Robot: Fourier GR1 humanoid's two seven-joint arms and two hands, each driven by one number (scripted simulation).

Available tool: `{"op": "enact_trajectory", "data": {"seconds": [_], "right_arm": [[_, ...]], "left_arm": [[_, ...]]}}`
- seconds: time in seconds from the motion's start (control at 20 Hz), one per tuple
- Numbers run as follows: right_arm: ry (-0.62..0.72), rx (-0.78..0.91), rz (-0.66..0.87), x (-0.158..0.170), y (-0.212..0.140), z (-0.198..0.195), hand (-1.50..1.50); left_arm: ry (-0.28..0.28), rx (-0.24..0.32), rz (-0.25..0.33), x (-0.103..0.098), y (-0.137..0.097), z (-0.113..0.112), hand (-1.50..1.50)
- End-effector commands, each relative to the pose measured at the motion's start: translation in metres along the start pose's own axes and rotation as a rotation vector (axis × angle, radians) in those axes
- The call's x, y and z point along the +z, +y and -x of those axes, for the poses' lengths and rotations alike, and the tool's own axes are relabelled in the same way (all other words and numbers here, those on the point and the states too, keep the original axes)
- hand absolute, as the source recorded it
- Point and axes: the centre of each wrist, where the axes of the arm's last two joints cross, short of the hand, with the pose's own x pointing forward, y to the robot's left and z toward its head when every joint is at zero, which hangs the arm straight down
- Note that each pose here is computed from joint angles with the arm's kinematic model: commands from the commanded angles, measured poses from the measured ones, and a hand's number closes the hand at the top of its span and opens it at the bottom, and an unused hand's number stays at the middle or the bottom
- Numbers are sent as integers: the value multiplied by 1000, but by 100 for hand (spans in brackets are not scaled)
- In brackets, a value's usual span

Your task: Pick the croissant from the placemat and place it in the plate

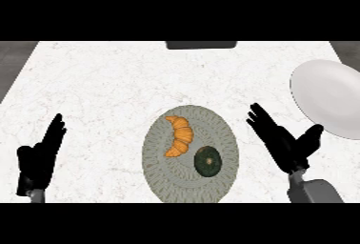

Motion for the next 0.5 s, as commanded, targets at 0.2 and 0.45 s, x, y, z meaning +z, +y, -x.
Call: {"op": "enact_trajectory", "data": {"seconds": [0.2, 0.45], "right_arm": [[-501, 229, 97, -51, 15, -135, 150], [-518, 531, 522, -53, 1, -112, -150]], "left_arm": [[126, 123, 160, 8, -48, 8, 0], [153, 209, 252, 12, -81, 5, 0]]}}
